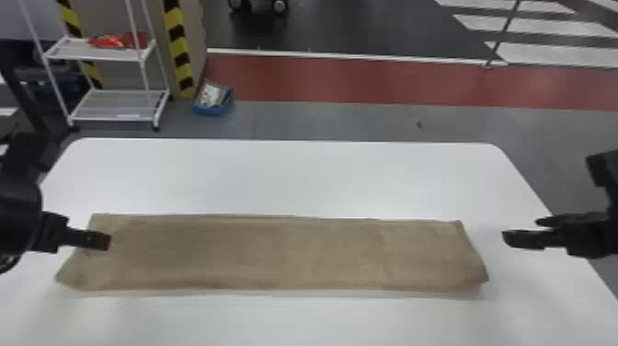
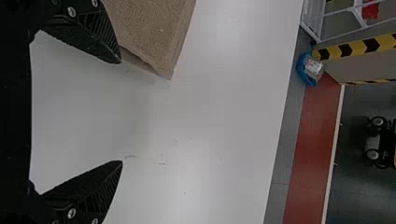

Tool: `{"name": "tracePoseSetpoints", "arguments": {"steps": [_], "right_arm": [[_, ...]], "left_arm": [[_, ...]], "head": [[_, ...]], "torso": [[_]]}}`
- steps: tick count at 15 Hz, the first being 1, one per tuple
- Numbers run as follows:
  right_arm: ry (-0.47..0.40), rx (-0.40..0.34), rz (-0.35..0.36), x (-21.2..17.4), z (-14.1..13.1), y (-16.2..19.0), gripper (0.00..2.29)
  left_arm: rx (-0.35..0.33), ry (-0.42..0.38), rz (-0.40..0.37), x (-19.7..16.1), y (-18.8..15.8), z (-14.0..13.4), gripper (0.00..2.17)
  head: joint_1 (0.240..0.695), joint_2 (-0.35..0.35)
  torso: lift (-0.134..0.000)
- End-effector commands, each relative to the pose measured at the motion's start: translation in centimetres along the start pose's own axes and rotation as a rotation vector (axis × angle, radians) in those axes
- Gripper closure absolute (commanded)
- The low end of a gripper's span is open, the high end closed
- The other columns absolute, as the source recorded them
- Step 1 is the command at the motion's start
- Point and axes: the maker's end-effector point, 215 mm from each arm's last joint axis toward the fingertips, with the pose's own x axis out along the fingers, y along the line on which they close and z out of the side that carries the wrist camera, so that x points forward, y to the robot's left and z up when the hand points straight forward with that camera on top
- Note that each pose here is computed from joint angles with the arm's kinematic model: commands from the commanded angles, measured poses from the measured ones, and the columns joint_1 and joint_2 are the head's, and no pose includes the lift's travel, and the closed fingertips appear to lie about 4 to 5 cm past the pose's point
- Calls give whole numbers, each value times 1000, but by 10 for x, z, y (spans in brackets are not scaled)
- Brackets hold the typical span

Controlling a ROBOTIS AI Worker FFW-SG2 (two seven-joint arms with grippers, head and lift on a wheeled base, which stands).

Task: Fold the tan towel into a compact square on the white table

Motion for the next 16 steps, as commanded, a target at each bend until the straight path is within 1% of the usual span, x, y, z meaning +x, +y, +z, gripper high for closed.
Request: {"name": "tracePoseSetpoints", "arguments": {"steps": [1, 2, 3, 4, 8, 13, 14, 16], "right_arm": [[4, -3, 2, 2, -5, 0, 130], [7, -4, 3, 3, -8, -1, 130], [6, -5, 2, 2, -8, -2, 130], [8, -3, 1, 3, -9, -2, 130], [9, 0, 4, 5, -10, -2, 130], [10, 4, 1, 4, -14, -6, 130], [11, 3, 2, 5, -14, -6, 130], [10, 2, 1, 6, -15, -8, 130]], "left_arm": [[-31, 22, -8, 8, 7, -8, 97], [-34, 16, -11, 11, 11, -6, 124], [-44, 17, -30, 15, 10, -8, 154], [-59, 9, -66, 19, 8, -4, 157], [-59, -7, -97, 32, 11, 6, 215], [-93, 33, -172, 42, 0, 2, 269], [-104, 38, -195, 43, -4, 2, 306], [-107, 42, -221, 44, -8, 1, 522]], "head": [[695, -92], [695, -88], [695, -86], [695, -83], [695, -82], [695, -89], [695, -91], [695, -98]], "torso": [[-123], [-123], [-123], [-123], [-123], [-123], [-123], [-123]]}}
